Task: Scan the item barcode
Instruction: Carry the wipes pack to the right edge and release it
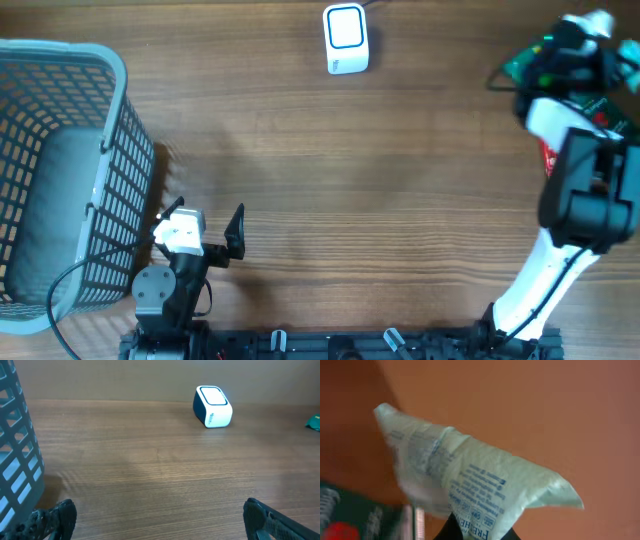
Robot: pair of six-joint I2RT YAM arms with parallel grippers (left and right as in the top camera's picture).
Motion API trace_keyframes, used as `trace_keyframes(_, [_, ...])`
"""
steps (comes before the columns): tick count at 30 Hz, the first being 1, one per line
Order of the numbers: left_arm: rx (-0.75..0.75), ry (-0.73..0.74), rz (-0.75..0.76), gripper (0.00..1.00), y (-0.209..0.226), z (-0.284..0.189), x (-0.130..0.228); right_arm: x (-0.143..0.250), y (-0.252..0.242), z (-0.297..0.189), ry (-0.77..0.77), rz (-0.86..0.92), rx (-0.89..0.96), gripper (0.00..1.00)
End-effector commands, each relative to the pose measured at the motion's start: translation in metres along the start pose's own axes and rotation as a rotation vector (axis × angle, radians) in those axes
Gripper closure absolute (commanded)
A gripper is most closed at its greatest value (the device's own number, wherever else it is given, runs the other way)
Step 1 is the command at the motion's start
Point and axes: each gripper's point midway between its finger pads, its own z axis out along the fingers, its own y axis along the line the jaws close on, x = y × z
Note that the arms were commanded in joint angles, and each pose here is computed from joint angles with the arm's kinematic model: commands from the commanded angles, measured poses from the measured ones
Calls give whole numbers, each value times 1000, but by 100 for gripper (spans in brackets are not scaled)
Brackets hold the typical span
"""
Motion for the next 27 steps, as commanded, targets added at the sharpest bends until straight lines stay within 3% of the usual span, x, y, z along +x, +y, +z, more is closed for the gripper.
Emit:
trace_keyframes(1, [11,-2,-8,0,-2,0,0,27,19,26,54,170,-131,96])
trace_keyframes(3, [12,-2,-8,0,-2,0,0,46,40,33,101,246,-237,96])
trace_keyframes(4, [12,-2,-8,0,-2,0,0,51,49,34,115,268,-282,90])
trace_keyframes(5, [11,-2,-8,0,-2,0,0,54,61,31,123,271,-350,73])
trace_keyframes(6, [12,-2,-8,0,-2,0,0,54,67,28,120,274,-393,45])
trace_keyframes(7, [11,-2,-8,0,-2,0,0,50,76,20,111,288,-478,9])
trace_keyframes(8, [11,-2,-8,0,-2,0,0,43,76,14,102,318,-536,0])
trace_keyframes(12, [11,-2,-8,0,-2,0,0,-3,28,-12,45,504,-708,0])
trace_keyframes(16, [12,-2,-8,0,-2,0,0,-62,-79,-92,-140,725,-1056,0])
trace_keyframes(18, [11,-2,-8,0,-2,0,0,-71,-128,-141,-226,825,-1246,0])
trace_keyframes(22, [11,-2,-8,0,-2,0,0,-47,-219,-224,-335,960,-1507,0])
trace_keyframes(27, [11,-2,-8,0,-2,0,0,1,-293,-265,-371,1117,-1526,0])
